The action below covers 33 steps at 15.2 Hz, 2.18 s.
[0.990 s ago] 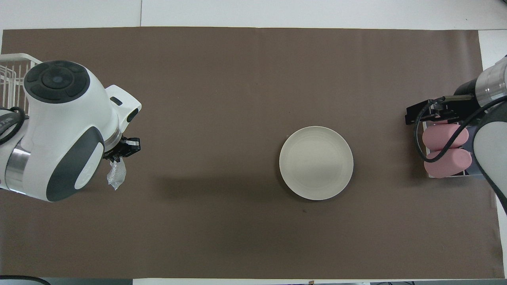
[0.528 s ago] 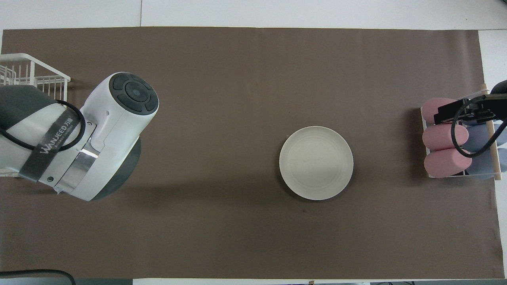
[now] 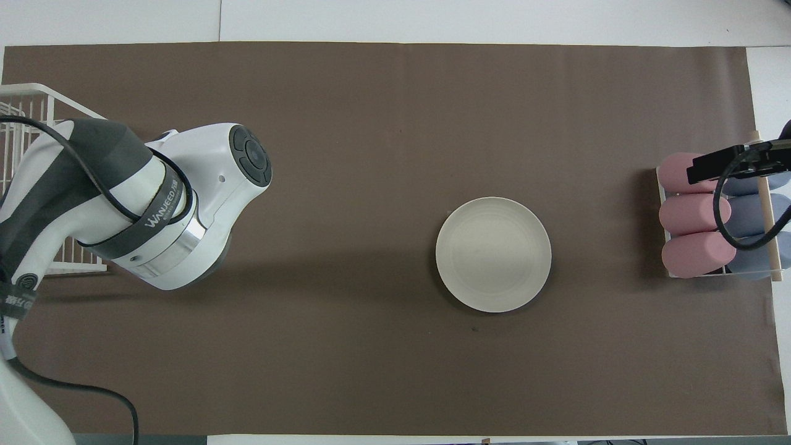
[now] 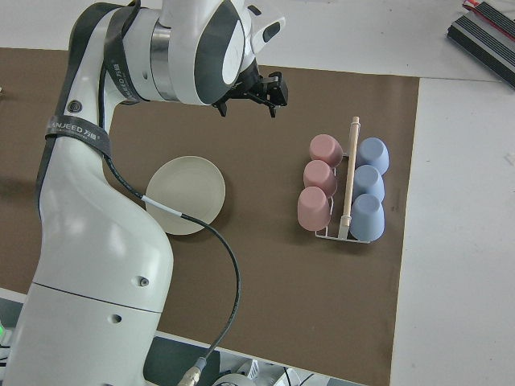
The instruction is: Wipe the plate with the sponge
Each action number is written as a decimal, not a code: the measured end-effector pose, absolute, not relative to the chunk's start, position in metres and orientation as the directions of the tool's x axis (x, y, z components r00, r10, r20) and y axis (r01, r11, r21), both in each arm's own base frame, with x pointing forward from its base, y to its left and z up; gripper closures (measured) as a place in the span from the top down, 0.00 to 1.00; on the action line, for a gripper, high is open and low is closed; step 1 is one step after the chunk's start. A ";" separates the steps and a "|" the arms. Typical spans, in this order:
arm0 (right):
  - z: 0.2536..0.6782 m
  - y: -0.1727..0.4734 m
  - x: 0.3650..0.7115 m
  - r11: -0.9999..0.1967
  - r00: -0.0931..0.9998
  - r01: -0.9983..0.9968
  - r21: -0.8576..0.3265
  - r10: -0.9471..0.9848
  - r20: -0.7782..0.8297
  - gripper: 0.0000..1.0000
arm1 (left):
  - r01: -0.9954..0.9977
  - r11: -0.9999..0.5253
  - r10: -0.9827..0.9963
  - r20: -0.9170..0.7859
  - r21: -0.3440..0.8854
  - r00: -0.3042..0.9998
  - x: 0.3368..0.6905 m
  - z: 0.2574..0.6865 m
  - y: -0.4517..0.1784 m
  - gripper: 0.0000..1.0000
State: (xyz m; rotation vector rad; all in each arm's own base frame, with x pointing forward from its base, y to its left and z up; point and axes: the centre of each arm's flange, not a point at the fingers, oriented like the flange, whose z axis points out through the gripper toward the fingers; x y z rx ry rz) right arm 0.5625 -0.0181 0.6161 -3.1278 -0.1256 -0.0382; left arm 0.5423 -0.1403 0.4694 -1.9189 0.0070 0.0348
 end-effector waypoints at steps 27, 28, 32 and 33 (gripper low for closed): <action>0.599 -0.004 0.548 -0.995 0.988 0.098 -0.025 0.100 -0.118 1.00 | 0.096 -0.421 -0.015 0.112 -0.902 0.994 0.630 0.375 -0.059 0.32; 0.599 -0.004 0.548 -0.995 0.988 0.098 -0.025 0.100 -0.117 1.00 | 0.098 -0.422 -0.012 0.113 -0.901 0.993 0.631 0.375 -0.058 0.43; 0.599 -0.006 0.548 -0.995 0.989 0.094 -0.025 0.096 -0.115 1.00 | 0.101 -0.423 -0.010 0.116 -0.900 0.993 0.631 0.376 -0.056 0.85; 0.599 -0.007 0.548 -0.995 0.989 0.093 -0.025 0.095 -0.113 1.00 | 0.101 -0.423 -0.010 0.116 -0.900 0.993 0.631 0.376 -0.056 0.96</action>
